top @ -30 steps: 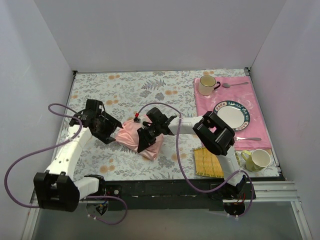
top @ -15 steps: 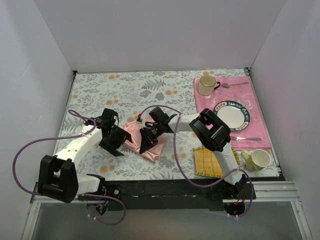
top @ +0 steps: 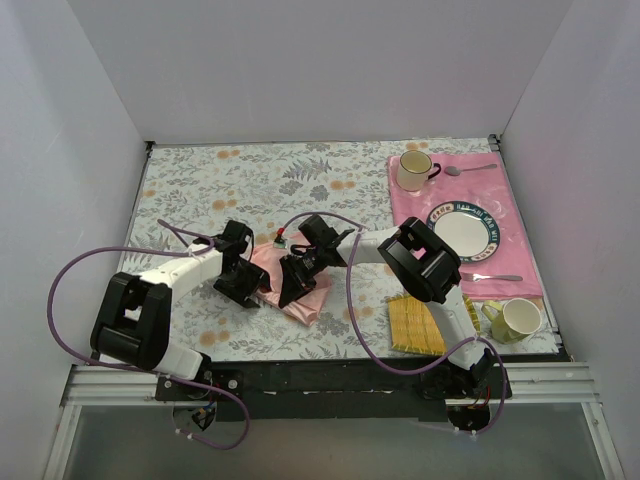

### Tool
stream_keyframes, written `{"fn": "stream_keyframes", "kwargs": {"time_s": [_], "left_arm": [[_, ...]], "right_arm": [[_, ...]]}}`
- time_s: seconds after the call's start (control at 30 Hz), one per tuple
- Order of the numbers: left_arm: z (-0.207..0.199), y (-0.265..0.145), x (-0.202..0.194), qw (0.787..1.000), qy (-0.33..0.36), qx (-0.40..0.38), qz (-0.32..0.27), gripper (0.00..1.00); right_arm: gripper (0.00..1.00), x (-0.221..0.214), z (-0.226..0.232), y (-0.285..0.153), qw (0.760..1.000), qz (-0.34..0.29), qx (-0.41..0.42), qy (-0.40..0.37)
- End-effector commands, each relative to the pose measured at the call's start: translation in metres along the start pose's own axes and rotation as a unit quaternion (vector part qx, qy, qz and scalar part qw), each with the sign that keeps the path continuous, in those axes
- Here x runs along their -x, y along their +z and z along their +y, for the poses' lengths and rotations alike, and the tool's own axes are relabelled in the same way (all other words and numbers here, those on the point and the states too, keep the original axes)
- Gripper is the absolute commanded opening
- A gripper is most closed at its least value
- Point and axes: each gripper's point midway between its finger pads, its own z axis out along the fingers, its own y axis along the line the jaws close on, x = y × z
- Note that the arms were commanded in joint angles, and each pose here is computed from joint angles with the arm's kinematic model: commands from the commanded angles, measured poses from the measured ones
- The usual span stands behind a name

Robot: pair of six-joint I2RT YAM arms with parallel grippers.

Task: Fold the napkin, place the utensils inside, and roll it up
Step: Roll the napkin with the utensil

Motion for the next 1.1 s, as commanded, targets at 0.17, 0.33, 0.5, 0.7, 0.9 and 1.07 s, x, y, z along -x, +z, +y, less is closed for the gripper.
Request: {"fn": "stream_keyframes", "kwargs": {"time_s": [0.17,0.33,0.5,0.7,0.9,1.07], "left_arm": [[-0.004,0.016,0.016,0.999,-0.004,-0.014,-0.052,0.40],[-0.006,0.016,0.023,0.998,0.019,-0.009,-0.066,0.22],[-0.008,0.011,0.019,0.998,0.039,0.020,-0.048,0.00],[-0.013,0.009,0.000,0.998,0.052,0.034,0.014,0.00],[-0.003,0.010,-0.009,0.992,0.087,0.079,0.054,0.00],[0.000,0.009,-0.018,0.986,0.102,0.097,0.093,0.00]], "right_arm": [[0.01,-0.017,-0.020,0.004,0.998,0.001,-0.028,0.064],[0.03,-0.017,-0.015,0.002,0.998,-0.002,-0.022,0.056],[0.15,-0.011,-0.020,-0.005,0.998,0.008,-0.060,0.006],[0.41,0.008,-0.008,-0.026,0.988,0.006,-0.129,-0.081],[0.52,0.034,0.015,-0.059,0.961,-0.025,-0.209,-0.177],[0.66,0.037,0.026,-0.068,0.934,-0.051,-0.253,-0.249]]}}
